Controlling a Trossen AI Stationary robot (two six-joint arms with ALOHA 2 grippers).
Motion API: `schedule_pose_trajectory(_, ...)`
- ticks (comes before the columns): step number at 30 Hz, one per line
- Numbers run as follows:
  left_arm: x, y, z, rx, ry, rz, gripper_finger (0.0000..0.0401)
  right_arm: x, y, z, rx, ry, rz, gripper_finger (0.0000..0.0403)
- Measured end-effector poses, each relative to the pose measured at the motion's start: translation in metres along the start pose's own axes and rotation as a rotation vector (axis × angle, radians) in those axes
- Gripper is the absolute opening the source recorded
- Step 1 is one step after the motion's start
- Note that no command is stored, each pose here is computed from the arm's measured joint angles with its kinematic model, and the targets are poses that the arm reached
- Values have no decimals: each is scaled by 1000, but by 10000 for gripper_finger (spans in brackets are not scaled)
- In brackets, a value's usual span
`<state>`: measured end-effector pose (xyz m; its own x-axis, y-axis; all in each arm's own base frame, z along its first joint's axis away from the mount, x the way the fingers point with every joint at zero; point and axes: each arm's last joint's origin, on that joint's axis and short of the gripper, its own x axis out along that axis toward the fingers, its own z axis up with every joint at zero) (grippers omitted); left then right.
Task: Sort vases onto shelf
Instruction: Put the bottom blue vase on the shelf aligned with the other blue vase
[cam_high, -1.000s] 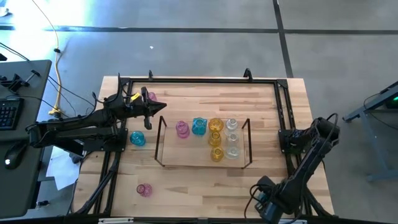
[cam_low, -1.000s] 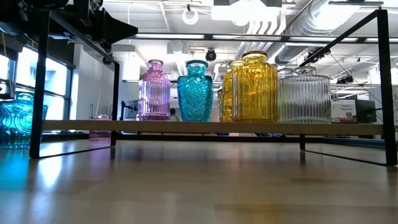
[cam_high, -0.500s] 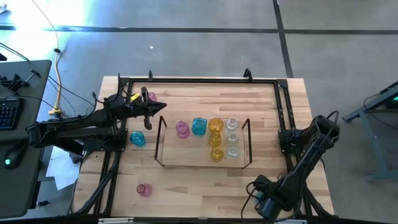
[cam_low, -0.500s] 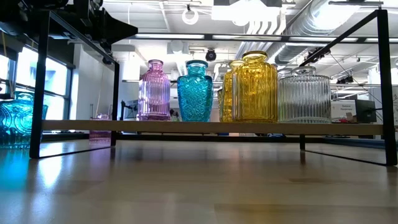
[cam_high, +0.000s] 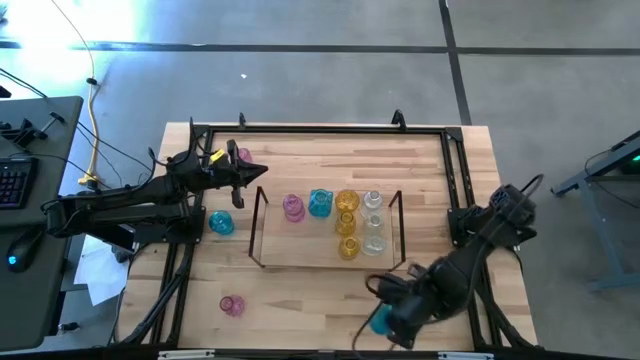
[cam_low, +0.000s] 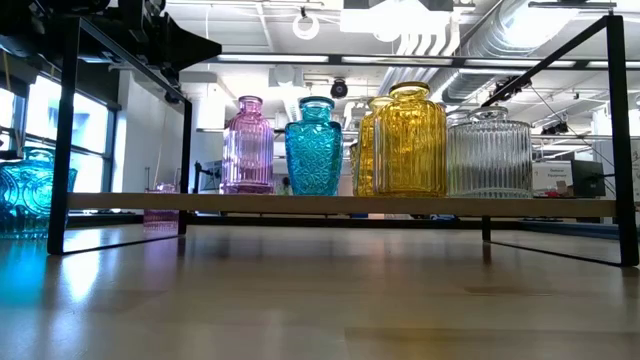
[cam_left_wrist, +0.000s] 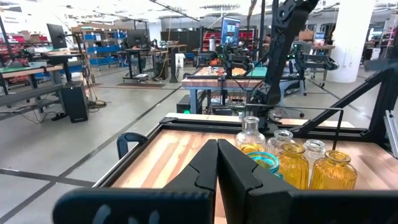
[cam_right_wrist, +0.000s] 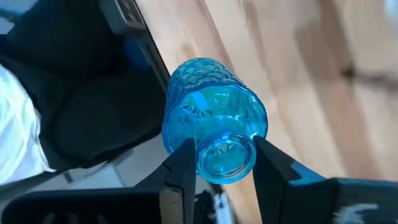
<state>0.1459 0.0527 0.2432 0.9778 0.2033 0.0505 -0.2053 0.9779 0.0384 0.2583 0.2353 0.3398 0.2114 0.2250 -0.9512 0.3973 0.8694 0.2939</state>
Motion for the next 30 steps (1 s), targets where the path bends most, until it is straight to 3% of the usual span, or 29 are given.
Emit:
schedule_pose_trajectory(10,0,0,0,0,0,0,0,-51,-5,81,-392,-126,-36,88)
schedule_pose_trajectory(14,0,0,0,0,-1,0,0,-45,-20,114,-506,-109,-20,88)
schedule_pose_trajectory(21,0,0,1,7,-7,1,0,-42,-56,158,-608,-127,-83,88)
schedule_pose_trajectory(30,0,0,1,21,-11,1,0,-47,-79,188,-724,-214,-129,88)
